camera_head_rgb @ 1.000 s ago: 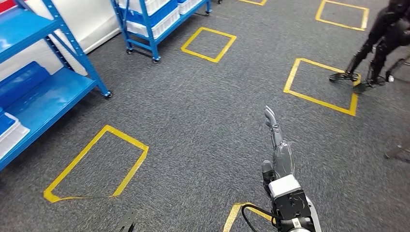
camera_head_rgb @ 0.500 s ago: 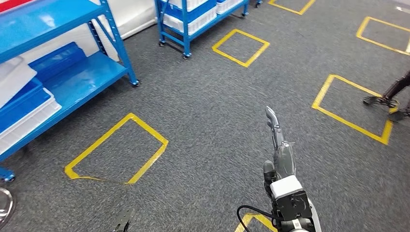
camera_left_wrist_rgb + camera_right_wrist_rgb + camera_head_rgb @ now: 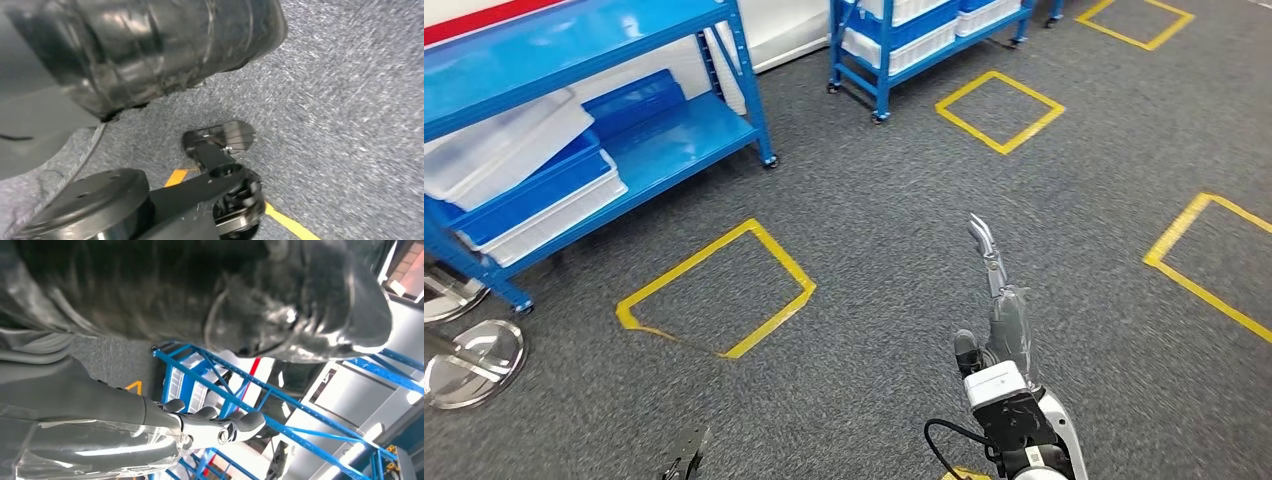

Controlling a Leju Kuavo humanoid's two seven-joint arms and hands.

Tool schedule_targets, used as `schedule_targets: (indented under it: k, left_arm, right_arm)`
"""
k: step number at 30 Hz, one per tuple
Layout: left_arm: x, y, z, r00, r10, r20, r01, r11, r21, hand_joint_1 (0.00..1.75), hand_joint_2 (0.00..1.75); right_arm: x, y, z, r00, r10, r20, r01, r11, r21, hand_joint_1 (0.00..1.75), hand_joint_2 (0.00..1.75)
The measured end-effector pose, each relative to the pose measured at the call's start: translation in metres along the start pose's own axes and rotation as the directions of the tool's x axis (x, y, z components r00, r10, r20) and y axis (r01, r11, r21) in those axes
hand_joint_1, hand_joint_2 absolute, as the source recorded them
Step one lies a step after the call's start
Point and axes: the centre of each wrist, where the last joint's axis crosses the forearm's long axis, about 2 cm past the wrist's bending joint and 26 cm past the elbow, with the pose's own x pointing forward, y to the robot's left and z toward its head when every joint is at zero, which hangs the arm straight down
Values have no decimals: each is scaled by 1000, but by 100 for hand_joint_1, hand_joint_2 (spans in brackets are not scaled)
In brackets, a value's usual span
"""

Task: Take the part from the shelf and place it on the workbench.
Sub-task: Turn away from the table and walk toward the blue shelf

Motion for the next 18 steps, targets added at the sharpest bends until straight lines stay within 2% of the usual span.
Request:
schedule_targets:
  k: [5, 18]
  left_arm:
    - [-23, -5, 6, 1000, -20, -11, 19, 1000, -17, 0, 0]
    - [-21, -5, 5, 999, -19, -43, 16, 998, -54, 0, 0]
  right_arm:
    - [0, 0, 6, 999, 35, -17, -35, 999, -11, 0, 0]
    - [-1, -1, 8, 999, 37, -17, -37, 999, -3, 0, 0]
